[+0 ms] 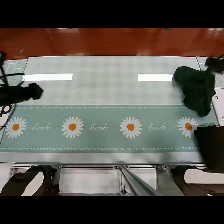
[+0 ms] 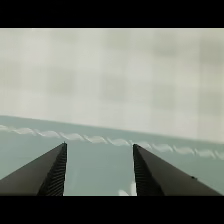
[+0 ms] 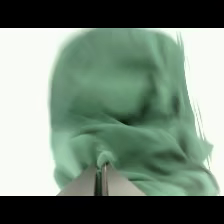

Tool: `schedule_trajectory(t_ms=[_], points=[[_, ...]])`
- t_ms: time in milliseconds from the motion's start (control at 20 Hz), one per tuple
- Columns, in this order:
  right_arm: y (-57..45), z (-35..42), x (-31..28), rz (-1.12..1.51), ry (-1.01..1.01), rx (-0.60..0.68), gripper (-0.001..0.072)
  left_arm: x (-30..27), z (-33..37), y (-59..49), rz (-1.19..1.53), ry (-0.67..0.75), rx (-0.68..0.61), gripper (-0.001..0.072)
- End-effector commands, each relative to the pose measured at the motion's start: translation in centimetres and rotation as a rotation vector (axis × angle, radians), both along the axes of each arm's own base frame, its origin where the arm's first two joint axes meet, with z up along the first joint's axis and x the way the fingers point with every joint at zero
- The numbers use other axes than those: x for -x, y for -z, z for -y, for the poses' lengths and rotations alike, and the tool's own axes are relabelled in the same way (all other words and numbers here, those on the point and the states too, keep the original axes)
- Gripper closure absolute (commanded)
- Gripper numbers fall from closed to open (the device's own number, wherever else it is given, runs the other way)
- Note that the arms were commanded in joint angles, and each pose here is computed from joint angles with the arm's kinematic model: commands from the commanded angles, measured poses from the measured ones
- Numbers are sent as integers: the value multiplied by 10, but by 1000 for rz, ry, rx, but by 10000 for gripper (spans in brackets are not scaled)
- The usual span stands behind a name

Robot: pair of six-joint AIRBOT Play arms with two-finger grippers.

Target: Fold the shirts.

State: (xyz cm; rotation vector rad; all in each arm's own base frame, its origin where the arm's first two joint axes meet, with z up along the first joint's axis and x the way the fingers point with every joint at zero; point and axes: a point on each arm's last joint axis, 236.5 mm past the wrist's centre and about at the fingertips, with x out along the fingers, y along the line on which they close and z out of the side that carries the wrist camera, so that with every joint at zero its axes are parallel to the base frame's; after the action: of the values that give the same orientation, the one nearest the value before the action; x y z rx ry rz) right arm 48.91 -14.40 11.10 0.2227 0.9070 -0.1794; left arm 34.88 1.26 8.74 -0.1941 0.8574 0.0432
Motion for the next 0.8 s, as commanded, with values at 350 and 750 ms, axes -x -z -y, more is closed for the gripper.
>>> schedule_trajectory(t_ms=[350,750], points=[[-325,-170,57,678,-336,143,686,16,4,-33,22,-49,144,201],[-283,-314,114,536,-691,72,686,24,15,-23,-24,1,158,201]])
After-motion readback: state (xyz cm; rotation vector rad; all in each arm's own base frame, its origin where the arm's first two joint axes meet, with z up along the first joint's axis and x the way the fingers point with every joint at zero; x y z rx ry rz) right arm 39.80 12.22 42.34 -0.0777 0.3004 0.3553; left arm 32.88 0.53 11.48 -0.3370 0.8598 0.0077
